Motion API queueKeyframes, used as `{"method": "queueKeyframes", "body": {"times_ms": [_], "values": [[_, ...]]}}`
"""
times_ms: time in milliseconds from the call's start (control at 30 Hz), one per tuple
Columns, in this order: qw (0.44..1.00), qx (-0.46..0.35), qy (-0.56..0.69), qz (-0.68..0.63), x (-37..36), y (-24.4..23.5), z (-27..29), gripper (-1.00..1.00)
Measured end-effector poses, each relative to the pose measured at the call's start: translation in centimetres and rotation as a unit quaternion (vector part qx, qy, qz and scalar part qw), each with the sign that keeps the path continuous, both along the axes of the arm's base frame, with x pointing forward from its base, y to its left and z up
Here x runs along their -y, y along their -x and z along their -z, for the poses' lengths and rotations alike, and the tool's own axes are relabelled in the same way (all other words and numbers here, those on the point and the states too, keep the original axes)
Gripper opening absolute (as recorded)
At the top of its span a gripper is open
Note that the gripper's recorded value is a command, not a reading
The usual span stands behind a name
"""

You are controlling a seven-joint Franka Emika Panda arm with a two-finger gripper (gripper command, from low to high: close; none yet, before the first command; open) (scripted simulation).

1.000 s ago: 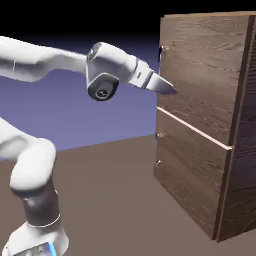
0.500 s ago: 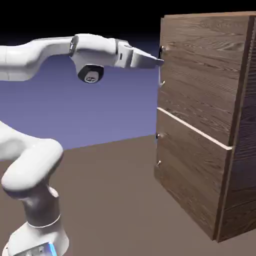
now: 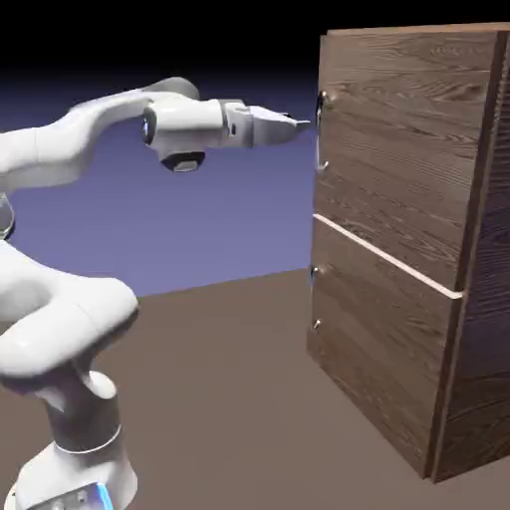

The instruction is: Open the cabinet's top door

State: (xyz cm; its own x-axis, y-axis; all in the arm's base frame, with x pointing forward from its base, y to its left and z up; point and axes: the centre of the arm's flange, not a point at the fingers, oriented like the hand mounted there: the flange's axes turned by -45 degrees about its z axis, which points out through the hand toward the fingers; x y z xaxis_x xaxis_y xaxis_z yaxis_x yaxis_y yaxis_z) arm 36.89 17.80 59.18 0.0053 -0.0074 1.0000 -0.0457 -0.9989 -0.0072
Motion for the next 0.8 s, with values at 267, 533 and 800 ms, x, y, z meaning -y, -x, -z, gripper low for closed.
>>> {"method": "queueKeyframes", "body": {"times_ms": [267, 533, 800], "values": [[1.0, 0.003, 0.004, -0.001, -0.6, -5.7, 1.2, -1.0], [0.997, 0.003, 0.004, -0.076, 1.8, 0.0, 1.2, -1.0], [0.983, 0.004, 0.003, -0.184, 6.7, 7.7, 1.2, -1.0]]}}
